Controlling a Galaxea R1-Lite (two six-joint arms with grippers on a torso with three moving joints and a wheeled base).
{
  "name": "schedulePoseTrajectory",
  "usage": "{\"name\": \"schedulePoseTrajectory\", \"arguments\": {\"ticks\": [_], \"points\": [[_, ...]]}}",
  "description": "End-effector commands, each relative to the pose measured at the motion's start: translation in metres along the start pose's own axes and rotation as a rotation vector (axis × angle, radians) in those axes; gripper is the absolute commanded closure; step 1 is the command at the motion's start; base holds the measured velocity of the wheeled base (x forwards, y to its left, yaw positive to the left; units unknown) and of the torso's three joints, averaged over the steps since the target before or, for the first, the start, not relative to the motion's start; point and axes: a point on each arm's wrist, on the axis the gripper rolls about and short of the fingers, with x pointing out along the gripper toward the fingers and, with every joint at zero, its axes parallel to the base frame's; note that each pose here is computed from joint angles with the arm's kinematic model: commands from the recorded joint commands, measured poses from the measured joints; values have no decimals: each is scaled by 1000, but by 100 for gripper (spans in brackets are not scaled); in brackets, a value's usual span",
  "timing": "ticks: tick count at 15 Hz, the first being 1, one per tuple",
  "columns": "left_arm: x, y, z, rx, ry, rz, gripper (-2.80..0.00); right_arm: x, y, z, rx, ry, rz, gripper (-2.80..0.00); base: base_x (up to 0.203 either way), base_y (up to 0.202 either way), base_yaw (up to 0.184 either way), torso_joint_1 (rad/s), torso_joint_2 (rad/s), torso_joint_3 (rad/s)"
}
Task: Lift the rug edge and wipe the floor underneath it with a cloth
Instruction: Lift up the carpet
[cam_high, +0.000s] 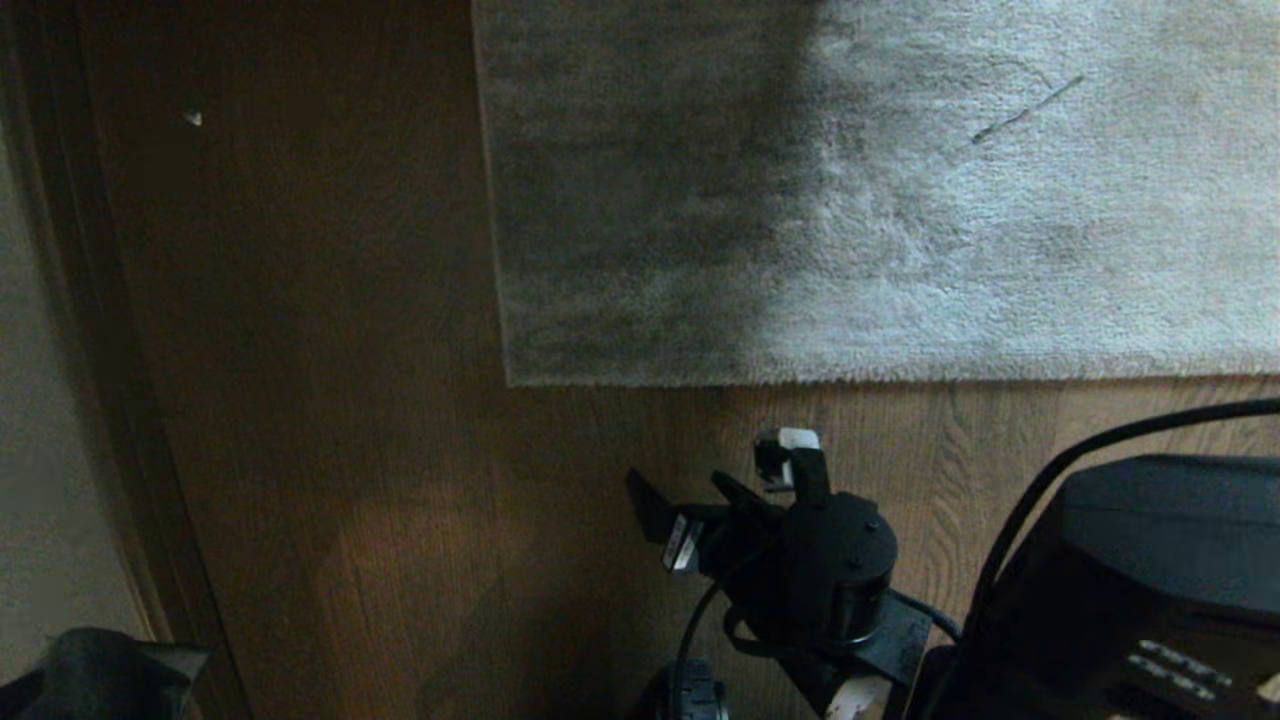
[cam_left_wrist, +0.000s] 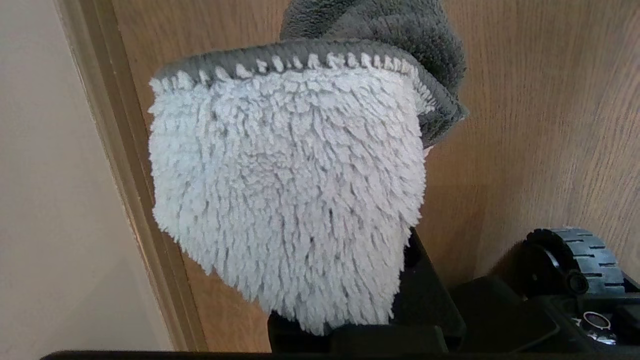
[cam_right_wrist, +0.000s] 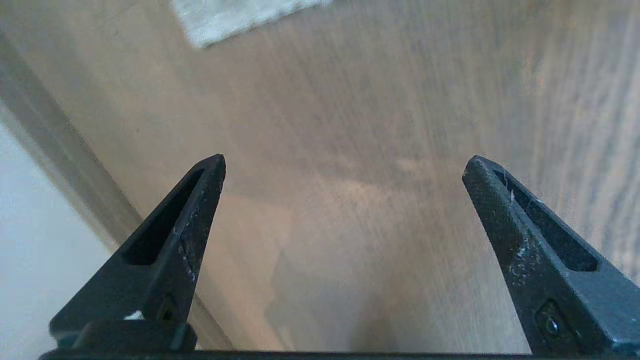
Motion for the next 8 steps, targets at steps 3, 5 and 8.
{"name": "schedulePoseTrajectory", "arguments": {"ticks": [3, 5, 8], "points": [[0, 0, 0, 0, -1, 0, 0, 12, -23, 2, 19, -54, -48, -280, 0, 0, 0, 0, 0, 0], [0, 0, 0, 1, -1, 0, 0, 15, -26, 2, 34, -85, -45, -280, 0, 0, 0, 0, 0, 0], [0, 0, 0, 0, -1, 0, 0, 25, -21, 7, 54, -126, -29, -280, 0, 0, 0, 0, 0, 0]]}}
